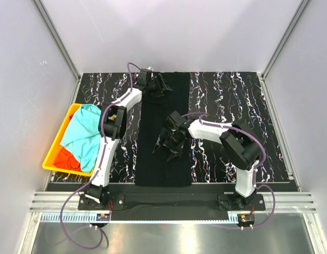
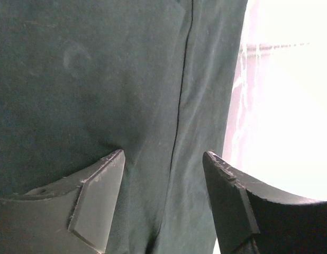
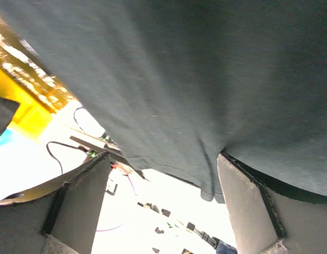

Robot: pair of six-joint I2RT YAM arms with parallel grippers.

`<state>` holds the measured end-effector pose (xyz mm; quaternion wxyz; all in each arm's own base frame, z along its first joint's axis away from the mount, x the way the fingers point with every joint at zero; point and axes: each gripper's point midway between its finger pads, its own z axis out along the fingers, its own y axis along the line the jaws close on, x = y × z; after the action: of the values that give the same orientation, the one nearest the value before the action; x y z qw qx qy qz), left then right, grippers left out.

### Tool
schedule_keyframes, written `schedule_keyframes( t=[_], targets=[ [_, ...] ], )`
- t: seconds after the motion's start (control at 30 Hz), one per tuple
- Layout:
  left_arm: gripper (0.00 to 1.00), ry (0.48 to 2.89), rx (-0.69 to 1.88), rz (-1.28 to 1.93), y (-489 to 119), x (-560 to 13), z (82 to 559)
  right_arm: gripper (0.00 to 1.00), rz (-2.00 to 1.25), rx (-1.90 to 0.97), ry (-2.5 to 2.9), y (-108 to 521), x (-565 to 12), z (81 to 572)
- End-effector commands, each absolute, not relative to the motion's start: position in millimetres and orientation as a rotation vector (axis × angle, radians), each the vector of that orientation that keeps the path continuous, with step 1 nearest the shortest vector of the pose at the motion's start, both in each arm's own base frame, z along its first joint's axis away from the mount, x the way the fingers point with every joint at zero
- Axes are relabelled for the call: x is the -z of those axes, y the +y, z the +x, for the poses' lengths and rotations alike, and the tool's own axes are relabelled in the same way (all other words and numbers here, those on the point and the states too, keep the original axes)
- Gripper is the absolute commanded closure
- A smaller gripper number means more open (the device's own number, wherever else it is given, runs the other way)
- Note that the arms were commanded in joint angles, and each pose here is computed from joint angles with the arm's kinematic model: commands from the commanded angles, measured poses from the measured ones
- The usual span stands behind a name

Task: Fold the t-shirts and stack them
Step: Fold the tshirt

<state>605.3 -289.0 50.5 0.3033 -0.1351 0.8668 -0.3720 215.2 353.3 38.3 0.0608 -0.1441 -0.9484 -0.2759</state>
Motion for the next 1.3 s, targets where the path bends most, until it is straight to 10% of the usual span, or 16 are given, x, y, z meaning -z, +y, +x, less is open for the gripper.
schedule_keyframes(
  t=[0.0,0.33,0.67,1.27],
  targets=[
    [0.31,2.266,0.971,-0.252,-262,-106,596,0.10,-0.340,0.982,-2.926,369,-81,229],
    [0.31,2.249,0.825,-0.092,-202,-219,441,0.11,0.038,0.926,-3.165,288,-110,223],
    [0.30,2.574,0.590,-0.255,-151,-108,228,0.25,-0.121,0.968,-3.090,234,-88,162],
    [0.37,2.832,0.579,-0.564,-135,-33,139,0.55,-0.412,0.969,-2.877,220,-32,120]
  ],
)
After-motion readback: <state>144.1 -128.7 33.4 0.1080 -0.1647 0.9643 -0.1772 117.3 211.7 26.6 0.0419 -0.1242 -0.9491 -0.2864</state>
